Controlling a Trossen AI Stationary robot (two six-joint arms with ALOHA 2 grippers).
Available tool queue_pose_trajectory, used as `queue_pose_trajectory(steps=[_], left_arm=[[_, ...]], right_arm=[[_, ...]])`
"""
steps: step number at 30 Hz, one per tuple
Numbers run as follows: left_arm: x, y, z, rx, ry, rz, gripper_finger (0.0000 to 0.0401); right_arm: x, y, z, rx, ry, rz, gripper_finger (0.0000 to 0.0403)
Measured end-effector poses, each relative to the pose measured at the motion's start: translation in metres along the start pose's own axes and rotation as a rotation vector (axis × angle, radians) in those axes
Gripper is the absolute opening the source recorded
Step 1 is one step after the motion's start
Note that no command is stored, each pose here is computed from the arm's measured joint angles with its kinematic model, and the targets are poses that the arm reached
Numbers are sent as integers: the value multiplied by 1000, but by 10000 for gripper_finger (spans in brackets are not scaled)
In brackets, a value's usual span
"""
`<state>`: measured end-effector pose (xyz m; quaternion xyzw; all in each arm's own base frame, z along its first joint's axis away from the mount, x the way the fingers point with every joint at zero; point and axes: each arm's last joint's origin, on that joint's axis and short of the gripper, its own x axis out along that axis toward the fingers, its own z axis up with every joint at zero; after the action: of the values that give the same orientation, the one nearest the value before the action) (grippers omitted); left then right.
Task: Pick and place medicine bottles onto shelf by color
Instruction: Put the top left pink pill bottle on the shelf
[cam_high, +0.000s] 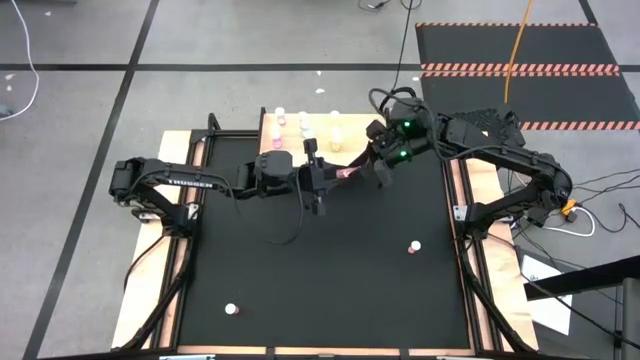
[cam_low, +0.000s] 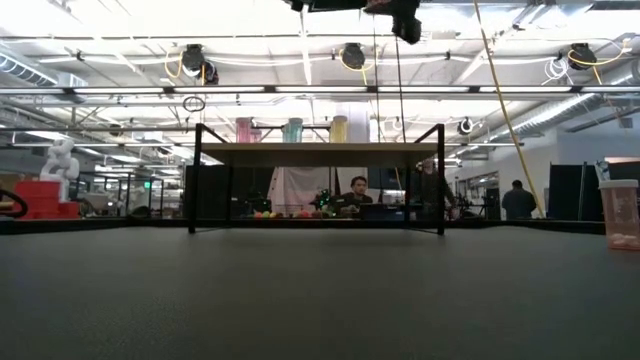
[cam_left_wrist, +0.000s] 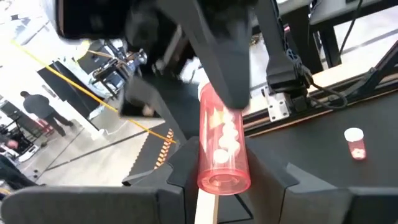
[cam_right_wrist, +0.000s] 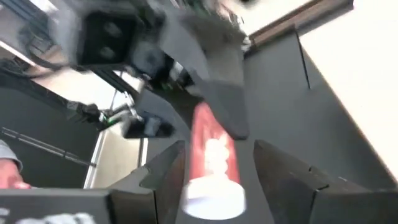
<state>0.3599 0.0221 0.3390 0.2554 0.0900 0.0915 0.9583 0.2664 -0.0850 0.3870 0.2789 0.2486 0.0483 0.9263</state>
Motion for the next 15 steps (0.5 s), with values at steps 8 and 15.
queue_pose_trajectory(steps=[8,15], left_arm=[[1,7,3,-158,-56,40,103],[-1,27,12,-384,-230,99,102]], right_arm=[[-53,17,9,-105,-241,-109,187],[-84,49,7,-376,-569,-57,187]])
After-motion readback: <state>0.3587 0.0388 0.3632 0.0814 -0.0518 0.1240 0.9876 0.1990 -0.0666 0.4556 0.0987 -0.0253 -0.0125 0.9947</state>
